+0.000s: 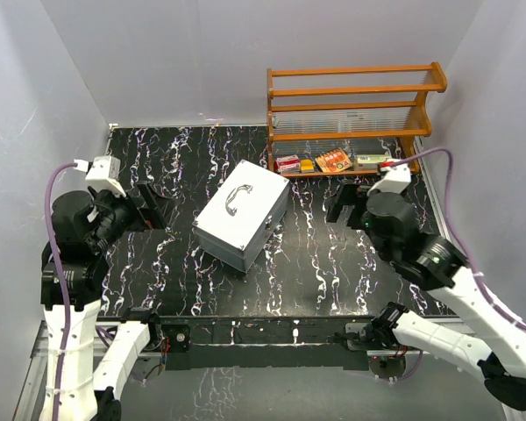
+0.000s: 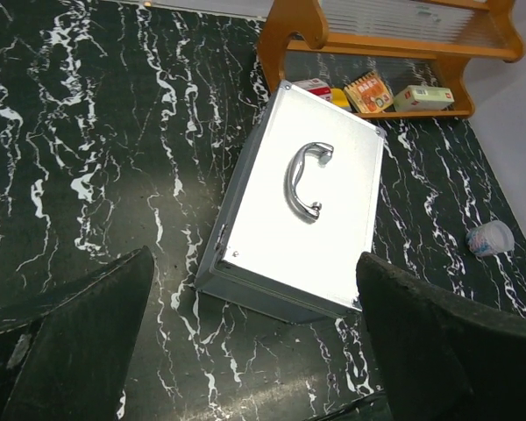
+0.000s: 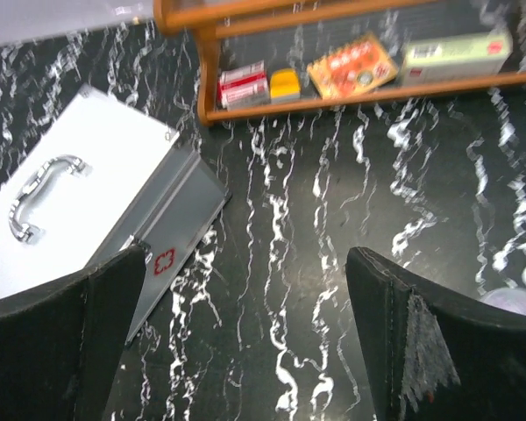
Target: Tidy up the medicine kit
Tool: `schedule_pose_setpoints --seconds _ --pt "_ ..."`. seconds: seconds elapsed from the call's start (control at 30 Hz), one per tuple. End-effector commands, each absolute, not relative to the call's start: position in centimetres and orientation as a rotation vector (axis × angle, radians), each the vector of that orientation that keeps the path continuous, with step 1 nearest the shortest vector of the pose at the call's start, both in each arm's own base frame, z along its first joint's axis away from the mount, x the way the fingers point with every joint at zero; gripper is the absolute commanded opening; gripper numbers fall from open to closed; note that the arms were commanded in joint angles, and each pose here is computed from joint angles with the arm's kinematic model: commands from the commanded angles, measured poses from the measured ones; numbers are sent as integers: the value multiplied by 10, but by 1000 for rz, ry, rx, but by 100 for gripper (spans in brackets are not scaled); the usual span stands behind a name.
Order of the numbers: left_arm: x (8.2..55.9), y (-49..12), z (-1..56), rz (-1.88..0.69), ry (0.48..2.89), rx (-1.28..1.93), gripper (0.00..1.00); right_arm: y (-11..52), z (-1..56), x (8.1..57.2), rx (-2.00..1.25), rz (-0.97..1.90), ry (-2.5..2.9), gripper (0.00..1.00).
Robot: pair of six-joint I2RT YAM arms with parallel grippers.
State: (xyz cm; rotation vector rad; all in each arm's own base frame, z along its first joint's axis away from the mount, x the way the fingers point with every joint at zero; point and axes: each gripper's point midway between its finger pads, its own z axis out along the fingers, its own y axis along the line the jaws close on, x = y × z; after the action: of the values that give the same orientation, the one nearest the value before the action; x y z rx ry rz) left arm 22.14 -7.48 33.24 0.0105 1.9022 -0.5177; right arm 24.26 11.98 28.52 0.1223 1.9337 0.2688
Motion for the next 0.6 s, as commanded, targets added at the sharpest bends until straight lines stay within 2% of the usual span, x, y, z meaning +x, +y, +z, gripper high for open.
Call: schedule_pose_setpoints --seconds 0.0,0.2,0.57 --pt "218 -59 341 -426 1908 -55 99 82 339 225 108 203 1808 98" --pt "207 -55 382 -434 1766 -107 99 41 373 199 178 190 1687 98" --pt "185 -62 384 -473 1752 -66 99 12 393 179 265 208 1603 98"
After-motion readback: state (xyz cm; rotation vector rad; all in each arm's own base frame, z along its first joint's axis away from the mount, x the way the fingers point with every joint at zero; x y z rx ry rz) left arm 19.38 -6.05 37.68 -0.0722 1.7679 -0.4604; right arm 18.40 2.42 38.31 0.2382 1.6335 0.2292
